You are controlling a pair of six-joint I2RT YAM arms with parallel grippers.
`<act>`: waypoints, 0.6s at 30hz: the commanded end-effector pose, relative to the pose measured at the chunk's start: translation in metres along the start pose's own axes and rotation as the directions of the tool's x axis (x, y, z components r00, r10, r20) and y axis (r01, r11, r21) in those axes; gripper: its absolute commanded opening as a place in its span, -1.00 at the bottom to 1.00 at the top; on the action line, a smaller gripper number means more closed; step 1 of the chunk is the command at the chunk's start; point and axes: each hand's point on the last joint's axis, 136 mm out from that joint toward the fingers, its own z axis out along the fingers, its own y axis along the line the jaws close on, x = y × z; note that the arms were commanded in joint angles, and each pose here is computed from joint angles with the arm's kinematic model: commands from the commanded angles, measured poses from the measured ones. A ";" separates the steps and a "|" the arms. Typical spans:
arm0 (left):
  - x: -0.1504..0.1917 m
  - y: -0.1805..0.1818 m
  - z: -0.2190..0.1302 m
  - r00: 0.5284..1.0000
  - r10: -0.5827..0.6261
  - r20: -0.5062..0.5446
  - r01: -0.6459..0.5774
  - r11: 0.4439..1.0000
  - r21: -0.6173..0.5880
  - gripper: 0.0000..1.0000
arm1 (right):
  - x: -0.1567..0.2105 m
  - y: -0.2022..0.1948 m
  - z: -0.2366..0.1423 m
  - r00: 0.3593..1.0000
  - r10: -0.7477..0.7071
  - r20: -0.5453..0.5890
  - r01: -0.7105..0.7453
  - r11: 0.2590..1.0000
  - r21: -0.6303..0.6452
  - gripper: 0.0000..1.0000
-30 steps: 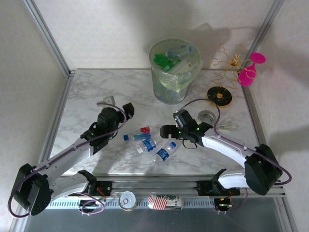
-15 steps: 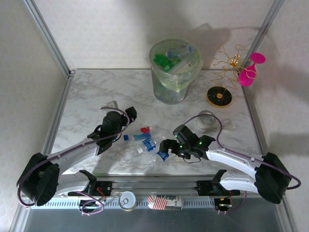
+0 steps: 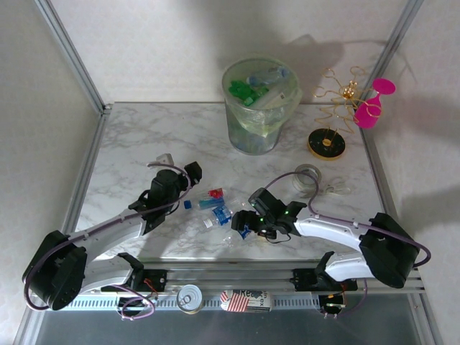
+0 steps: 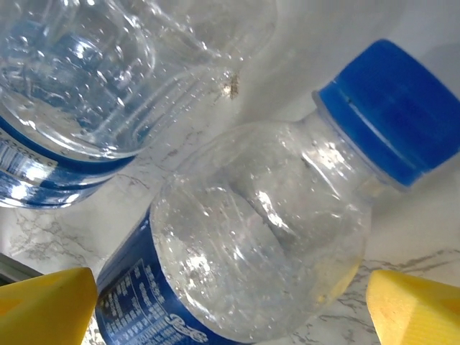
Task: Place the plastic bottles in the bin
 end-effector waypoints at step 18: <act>-0.005 -0.009 0.005 0.999 -0.029 0.017 0.029 0.999 0.021 0.99 | -0.029 -0.015 0.015 0.990 -0.098 0.105 0.080 0.983 0.167 0.38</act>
